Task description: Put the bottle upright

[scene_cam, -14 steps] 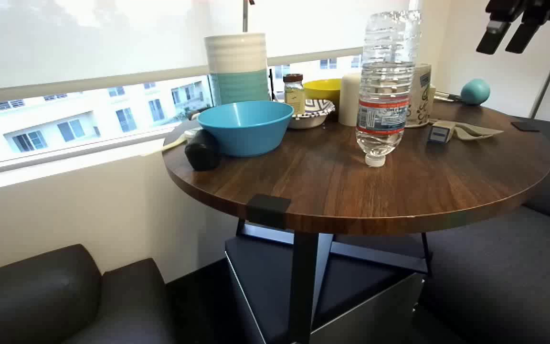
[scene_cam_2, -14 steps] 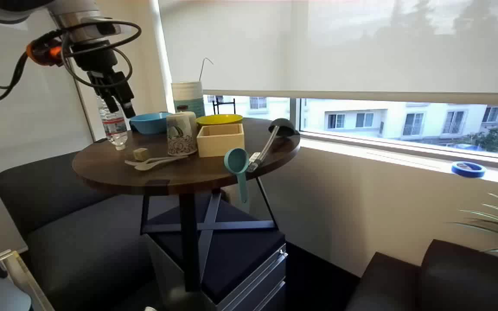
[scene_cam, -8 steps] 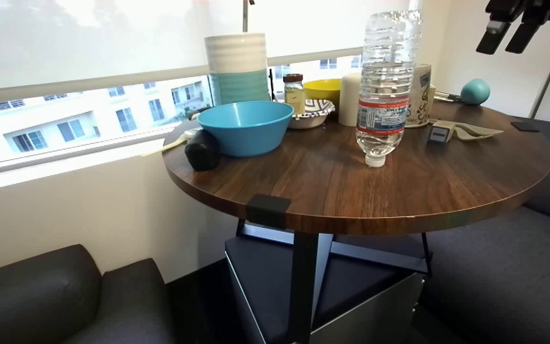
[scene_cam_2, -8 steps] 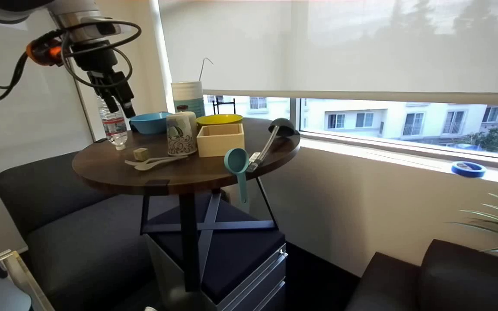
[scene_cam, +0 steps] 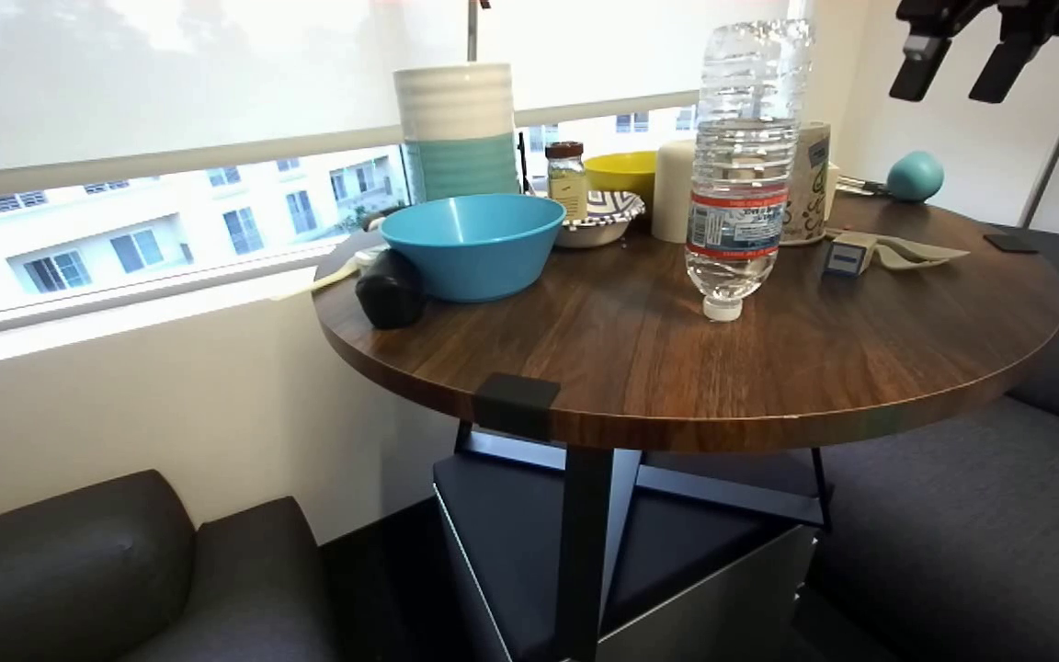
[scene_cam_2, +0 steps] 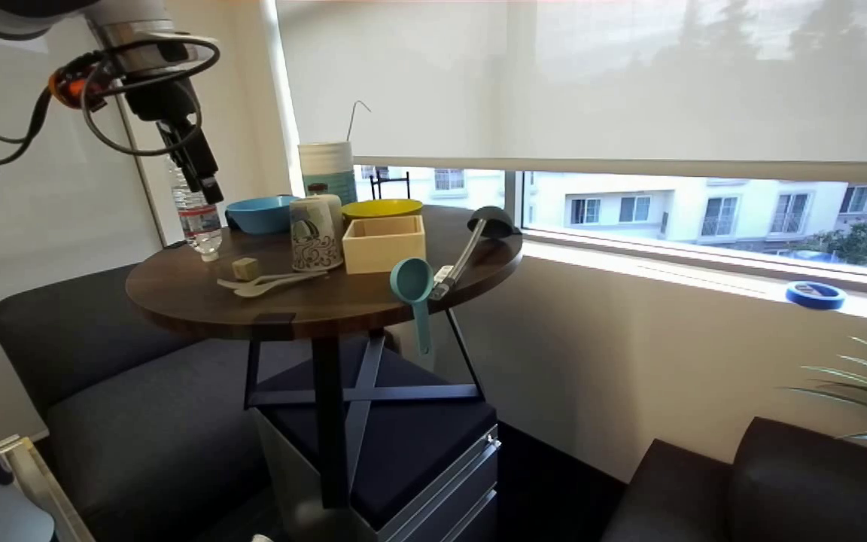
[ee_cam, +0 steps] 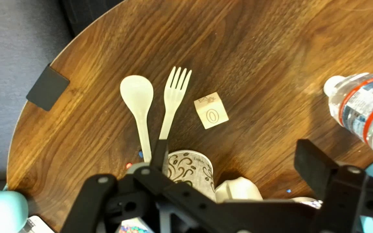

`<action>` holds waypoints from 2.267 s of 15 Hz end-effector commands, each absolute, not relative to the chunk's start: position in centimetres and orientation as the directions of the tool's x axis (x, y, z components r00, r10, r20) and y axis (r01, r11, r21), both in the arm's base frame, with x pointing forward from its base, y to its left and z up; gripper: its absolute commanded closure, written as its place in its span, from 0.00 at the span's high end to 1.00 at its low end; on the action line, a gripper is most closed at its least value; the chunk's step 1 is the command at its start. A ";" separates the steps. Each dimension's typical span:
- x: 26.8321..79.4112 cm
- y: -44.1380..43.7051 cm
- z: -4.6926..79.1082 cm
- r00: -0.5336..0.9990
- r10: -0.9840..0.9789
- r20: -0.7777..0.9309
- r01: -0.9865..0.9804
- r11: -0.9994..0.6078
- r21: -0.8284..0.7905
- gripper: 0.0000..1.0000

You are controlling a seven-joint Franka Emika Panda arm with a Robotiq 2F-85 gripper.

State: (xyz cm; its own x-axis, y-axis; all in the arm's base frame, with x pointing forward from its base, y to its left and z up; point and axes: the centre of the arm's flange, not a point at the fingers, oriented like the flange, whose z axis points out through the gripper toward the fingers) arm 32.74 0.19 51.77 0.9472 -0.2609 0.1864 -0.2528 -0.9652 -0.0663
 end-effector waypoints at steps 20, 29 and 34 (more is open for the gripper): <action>36.4 -1.1 48.9 0.695 -0.687 -0.211 -0.717 -0.640 -0.277 1.00; 40.1 -0.9 47.1 0.425 -0.794 -0.435 -0.905 -0.370 -0.210 1.00; 42.4 0.3 45.8 0.346 -0.786 -0.513 -0.938 -0.310 -0.158 1.00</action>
